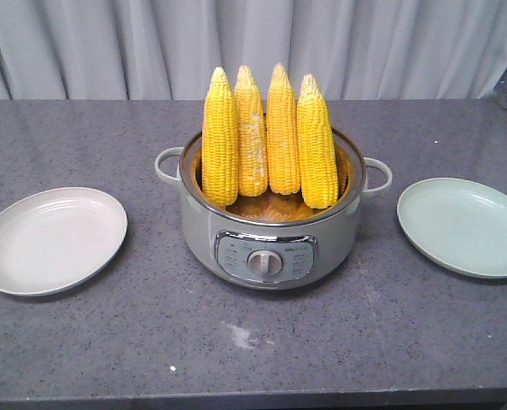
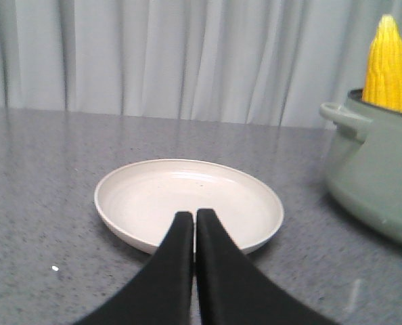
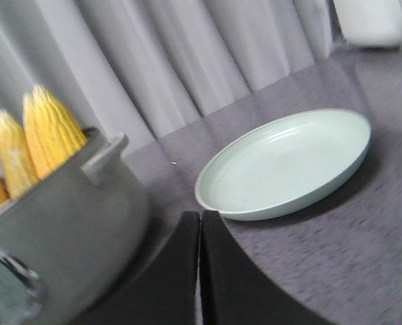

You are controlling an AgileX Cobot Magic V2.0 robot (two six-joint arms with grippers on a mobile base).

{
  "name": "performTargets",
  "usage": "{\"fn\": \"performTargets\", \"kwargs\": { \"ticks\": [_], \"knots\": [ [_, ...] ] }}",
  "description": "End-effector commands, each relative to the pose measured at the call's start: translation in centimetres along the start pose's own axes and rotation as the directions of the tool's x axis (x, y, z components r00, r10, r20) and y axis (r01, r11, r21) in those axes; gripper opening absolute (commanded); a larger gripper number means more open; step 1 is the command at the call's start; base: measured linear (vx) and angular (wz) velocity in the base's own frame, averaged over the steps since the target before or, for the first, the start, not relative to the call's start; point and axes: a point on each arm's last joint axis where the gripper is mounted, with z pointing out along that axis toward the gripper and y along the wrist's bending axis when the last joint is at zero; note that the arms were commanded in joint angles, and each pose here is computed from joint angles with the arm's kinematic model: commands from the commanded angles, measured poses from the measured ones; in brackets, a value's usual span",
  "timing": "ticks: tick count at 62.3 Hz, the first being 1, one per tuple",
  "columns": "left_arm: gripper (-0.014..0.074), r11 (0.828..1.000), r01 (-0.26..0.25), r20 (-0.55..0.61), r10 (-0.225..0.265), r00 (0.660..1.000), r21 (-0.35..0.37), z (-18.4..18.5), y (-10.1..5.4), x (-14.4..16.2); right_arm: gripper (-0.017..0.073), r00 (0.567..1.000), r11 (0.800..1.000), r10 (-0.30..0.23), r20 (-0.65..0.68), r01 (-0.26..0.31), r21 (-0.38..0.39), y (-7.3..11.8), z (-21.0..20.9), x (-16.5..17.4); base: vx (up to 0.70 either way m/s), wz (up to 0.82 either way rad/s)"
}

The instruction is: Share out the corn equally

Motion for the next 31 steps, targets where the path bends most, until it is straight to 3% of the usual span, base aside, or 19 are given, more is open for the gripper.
{"fn": "performTargets", "kwargs": {
  "ticks": [1, 2, 3, 6, 9, 13, 26, 29, 31],
  "knots": [
    [-0.0006, 0.953, 0.303, 0.092, -0.304, 0.948, 0.025, -0.16, 0.06, -0.74, -0.0001, 0.933, 0.934, 0.356, 0.052, -0.353, -0.048, 0.11, -0.02, -0.41, 0.00, 0.00],
    [-0.0006, 0.939, 0.342, 0.091, -0.343, 0.935, 0.028, -0.16, 0.07, -0.74, -0.0001, 0.912, 0.913, 0.407, 0.048, -0.404, -0.053, 0.13, -0.02, -0.41, 0.00, 0.00],
    [-0.0006, 0.917, 0.398, 0.089, -0.399, 0.913, 0.033, -0.16, 0.07, -0.74, -0.0001, 0.900, 0.901, 0.433, 0.046, -0.430, -0.055, 0.14, -0.02, -0.41, 0.00, 0.00],
    [-0.0006, 0.865, 0.500, 0.085, -0.501, 0.861, 0.042, -0.16, 0.08, -0.73, -0.0001, 0.859, 0.860, 0.510, 0.040, -0.507, -0.062, 0.17, -0.03, -0.42, 0.00, 0.00],
    [-0.0006, 0.833, 0.551, 0.082, -0.553, 0.829, 0.047, -0.16, 0.09, -0.73, -0.0001, 0.835, 0.835, 0.549, 0.036, -0.546, -0.065, 0.19, -0.03, -0.42, 0.00, 0.00],
    [-0.0006, 0.830, 0.556, 0.082, -0.558, 0.826, 0.047, -0.16, 0.09, -0.73, -0.0001, 0.818, 0.818, 0.574, 0.034, -0.571, -0.068, 0.20, -0.03, -0.42, 0.00, 0.00],
    [-0.0006, 0.829, 0.557, 0.100, -0.560, 0.823, 0.052, -0.18, 0.15, -0.89, -0.0001, 0.820, 0.820, 0.571, 0.033, -0.568, -0.067, 0.20, -0.03, -0.42, 0.00, 0.00],
    [-0.0006, 0.810, 0.583, 0.104, -0.586, 0.804, 0.059, -0.21, 0.11, -1.10, -0.0001, 0.820, 0.820, 0.571, 0.033, -0.568, -0.067, 0.20, -0.03, -0.42, 0.00, 0.00],
    [-0.0006, 0.788, 0.612, 0.104, -0.615, 0.781, 0.065, -0.22, 0.10, -1.19, -0.0001, 0.820, 0.820, 0.571, 0.034, -0.568, -0.068, 0.20, -0.03, -0.42, 0.00, 0.00]
  ]
}}
